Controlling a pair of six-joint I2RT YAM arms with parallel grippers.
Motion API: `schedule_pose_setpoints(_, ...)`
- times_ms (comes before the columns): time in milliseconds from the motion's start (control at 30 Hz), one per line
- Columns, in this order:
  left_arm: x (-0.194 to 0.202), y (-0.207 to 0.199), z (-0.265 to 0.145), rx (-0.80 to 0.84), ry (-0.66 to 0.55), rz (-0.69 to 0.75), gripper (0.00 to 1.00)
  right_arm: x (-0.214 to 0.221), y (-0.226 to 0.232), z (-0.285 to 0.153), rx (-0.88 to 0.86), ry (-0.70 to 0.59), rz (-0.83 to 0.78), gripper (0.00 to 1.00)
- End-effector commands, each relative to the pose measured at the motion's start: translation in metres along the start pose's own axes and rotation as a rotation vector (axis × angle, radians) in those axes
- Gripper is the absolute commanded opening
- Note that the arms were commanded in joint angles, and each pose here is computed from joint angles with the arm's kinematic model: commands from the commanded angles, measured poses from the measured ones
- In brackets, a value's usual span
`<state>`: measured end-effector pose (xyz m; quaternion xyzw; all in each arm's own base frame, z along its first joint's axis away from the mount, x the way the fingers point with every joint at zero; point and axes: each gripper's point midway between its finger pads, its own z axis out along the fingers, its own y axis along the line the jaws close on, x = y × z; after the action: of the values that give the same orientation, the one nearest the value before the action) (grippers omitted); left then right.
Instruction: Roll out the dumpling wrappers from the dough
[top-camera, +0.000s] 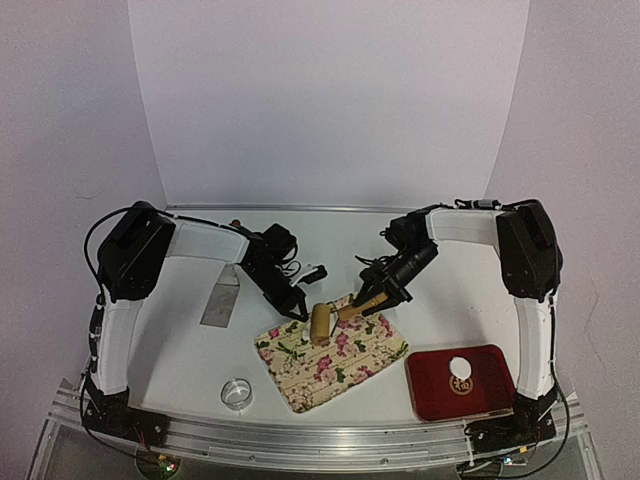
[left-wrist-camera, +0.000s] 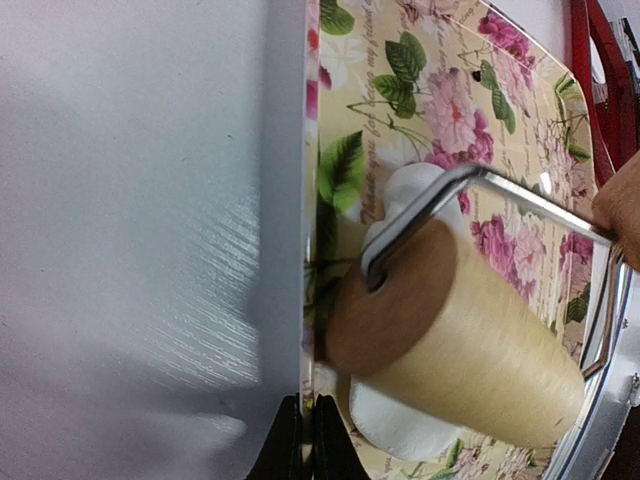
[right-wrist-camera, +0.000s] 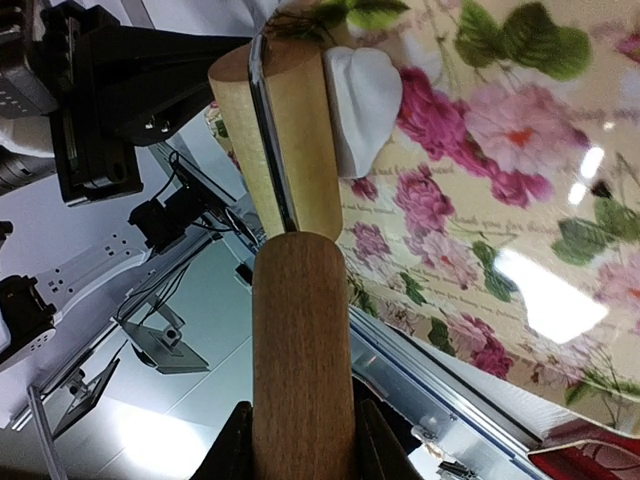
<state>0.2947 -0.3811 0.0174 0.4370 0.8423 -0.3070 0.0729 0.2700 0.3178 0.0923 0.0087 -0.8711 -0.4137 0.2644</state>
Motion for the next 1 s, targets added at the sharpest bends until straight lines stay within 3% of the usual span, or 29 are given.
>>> schedule_pose_setpoints(0, 0.007, 0.001, 0.014, -0.015, 0.037, 0.013, 0.0, 0.003, -0.064, 0.024, 0.283, 0.017, 0.17, 0.0)
schedule_pose_setpoints(233, 0.009, 0.003, 0.016, -0.025, 0.033, -0.007, 0.0, 0.008, -0.1, -0.028, 0.436, -0.095, 0.196, 0.0)
schedule_pose_setpoints(500, 0.008, 0.004, 0.017, -0.025, 0.029, -0.023, 0.0, 0.005, -0.101, 0.015, 0.466, -0.006, 0.173, 0.0)
schedule_pose_setpoints(800, 0.005, 0.007, 0.016, -0.041, 0.022, -0.036, 0.0, 0.012, -0.125, -0.045, 0.511, -0.093, 0.22, 0.0)
schedule_pose_setpoints(967, 0.005, 0.007, 0.017, -0.042, 0.022, -0.045, 0.0, 0.012, -0.122, -0.009, 0.483, -0.028, 0.21, 0.0)
